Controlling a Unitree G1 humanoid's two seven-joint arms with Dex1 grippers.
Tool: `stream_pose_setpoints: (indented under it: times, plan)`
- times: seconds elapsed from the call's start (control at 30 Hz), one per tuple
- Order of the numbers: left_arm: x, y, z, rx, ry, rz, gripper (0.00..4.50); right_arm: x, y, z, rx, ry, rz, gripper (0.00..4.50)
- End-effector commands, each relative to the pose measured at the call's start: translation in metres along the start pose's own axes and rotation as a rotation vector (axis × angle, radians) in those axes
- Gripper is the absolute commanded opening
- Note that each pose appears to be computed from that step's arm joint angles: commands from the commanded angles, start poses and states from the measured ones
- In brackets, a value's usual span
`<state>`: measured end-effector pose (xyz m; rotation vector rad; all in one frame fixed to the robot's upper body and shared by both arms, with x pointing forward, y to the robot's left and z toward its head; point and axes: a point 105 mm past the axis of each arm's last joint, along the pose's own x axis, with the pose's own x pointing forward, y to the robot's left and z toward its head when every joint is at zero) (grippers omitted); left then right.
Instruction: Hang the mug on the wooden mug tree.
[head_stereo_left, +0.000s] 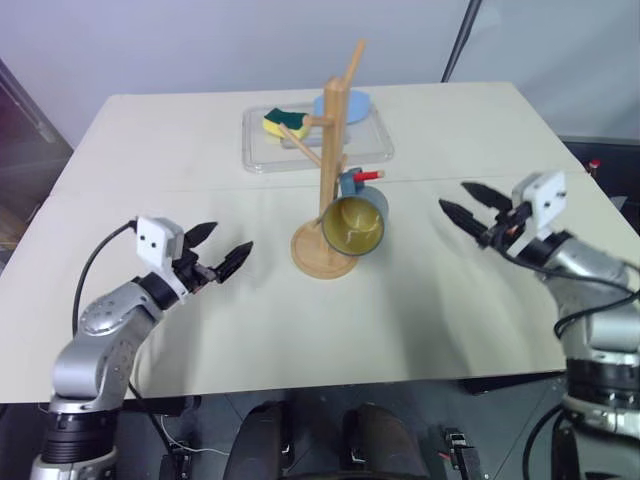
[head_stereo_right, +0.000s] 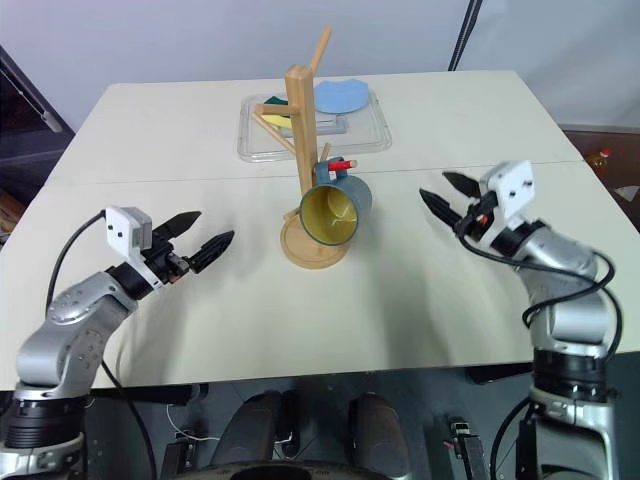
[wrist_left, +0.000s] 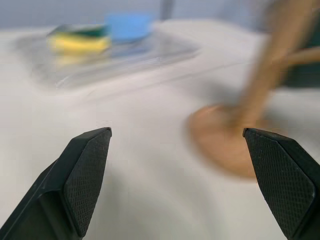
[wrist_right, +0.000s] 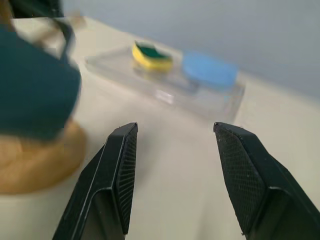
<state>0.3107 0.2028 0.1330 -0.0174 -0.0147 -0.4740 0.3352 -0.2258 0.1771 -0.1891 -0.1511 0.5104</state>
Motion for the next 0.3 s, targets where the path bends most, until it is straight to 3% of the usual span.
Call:
stream_pose_setpoints:
  times: [0.03, 0.3]
  plan:
    - [-0.008, 0.02, -0.004, 0.068, -0.027, 0.131, 4.5, -0.006, -0.007, -0.001, 0.003, -0.078, -0.093, 2.49]
    - [-0.017, 0.039, -0.02, 0.098, -0.029, 0.288, 4.5, -0.007, 0.015, -0.039, 0.107, -0.038, -0.071, 2.49]
